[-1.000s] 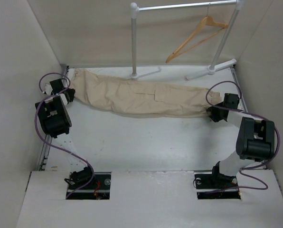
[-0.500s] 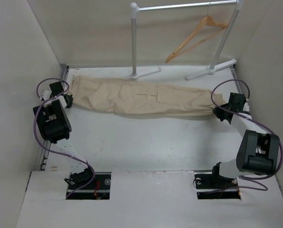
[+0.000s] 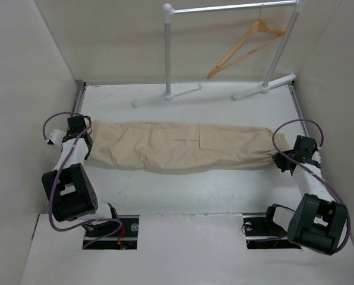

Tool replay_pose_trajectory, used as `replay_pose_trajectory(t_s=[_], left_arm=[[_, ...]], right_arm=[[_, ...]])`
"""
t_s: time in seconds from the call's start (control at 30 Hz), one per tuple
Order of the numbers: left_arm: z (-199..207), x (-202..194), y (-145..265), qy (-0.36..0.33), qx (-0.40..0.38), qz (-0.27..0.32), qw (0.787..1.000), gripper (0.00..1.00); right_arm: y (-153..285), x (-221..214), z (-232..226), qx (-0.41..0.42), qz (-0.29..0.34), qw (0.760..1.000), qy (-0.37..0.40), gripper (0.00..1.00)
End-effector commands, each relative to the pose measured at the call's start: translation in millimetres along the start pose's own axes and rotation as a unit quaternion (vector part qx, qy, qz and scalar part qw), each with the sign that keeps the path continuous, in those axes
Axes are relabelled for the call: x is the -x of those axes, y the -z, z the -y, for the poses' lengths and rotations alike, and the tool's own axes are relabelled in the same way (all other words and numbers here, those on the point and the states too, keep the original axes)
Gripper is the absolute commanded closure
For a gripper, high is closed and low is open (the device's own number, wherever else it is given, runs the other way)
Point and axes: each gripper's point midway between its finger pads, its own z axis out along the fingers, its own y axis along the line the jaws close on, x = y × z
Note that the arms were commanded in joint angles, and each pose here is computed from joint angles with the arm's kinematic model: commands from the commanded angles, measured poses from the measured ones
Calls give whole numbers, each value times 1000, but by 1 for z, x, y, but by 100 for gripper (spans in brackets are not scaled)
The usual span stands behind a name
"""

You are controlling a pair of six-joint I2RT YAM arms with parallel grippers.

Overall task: Place the trousers on the hanger
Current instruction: Fold the trousers at the center of the board.

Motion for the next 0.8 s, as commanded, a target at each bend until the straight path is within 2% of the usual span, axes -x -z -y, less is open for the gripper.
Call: replay_pose_trajectory(t_s=[0.0,0.03,0.1,0.2,0.3,0.47,0.6,0.77], left_arm=[[-32,1,14,-26,45,20,998,71],[-28,9,20,-17,33,27,999,64],[-20,28,33,2,10,46,999,55],[-1,61,62,14,-31,81,996,49],[27,65,86,1,-84,92,992,48],[97,-3,83,-65,-166,22,984,49],[129,-31,54,-78,-175,-8,981,50],[126,-32,1,-55,-131,-20,990,51]], right_arm=[[6,3,5,4,5,1000,-8,82],[6,6,3,3,10,1000,1,73],[9,5,-11,20,11,1000,18,52],[18,7,-28,37,17,998,41,33],[23,12,-28,36,31,998,43,26],[15,20,-11,11,42,999,23,24],[9,34,5,-21,54,998,4,24],[0,34,21,-44,47,998,-14,25]])
